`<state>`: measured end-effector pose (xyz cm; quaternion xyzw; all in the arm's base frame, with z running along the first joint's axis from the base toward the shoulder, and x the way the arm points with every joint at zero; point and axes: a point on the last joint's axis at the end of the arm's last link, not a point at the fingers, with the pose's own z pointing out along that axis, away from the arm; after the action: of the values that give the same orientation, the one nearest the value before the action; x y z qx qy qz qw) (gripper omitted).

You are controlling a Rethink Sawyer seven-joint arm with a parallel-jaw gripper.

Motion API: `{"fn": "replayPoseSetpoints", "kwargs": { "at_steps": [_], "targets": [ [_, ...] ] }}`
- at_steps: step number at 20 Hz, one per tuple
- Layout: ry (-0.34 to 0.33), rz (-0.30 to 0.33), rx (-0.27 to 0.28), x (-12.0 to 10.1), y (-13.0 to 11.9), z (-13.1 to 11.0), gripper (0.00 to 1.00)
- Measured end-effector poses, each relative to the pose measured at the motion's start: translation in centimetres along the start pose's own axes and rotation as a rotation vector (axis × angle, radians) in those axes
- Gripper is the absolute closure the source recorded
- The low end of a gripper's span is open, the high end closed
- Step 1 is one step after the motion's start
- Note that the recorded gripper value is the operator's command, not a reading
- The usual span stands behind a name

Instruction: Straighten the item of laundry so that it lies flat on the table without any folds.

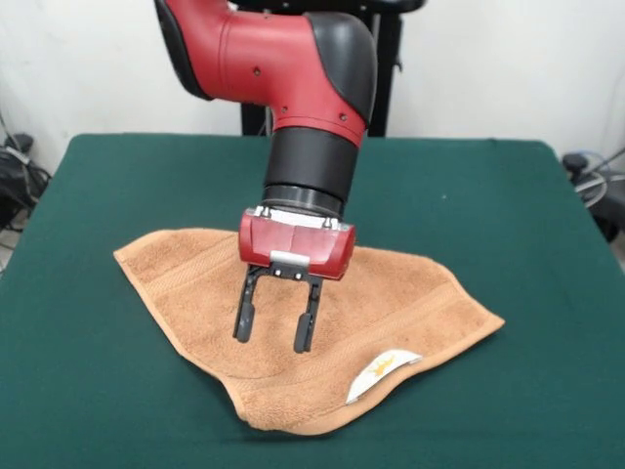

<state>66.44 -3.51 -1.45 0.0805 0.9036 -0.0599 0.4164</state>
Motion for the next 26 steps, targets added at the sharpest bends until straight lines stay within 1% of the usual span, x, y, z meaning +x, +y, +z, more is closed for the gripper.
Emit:
{"fn": "replayPoseSetpoints", "kwargs": {
  "at_steps": [13, 18, 20, 26],
  "targets": [
    [0.066, -0.001, -0.009, 1.5, 0.4, -0.6, 0.0],
    [0.074, -0.011, -0.022, 2.0, 1.4, -0.7, 0.0],
    [0.082, -0.021, -0.033, 2.6, 2.1, -0.8, 0.0],
    [0.125, -0.053, -0.07, 6.0, 3.6, -0.9, 0.0]
  ]
}}
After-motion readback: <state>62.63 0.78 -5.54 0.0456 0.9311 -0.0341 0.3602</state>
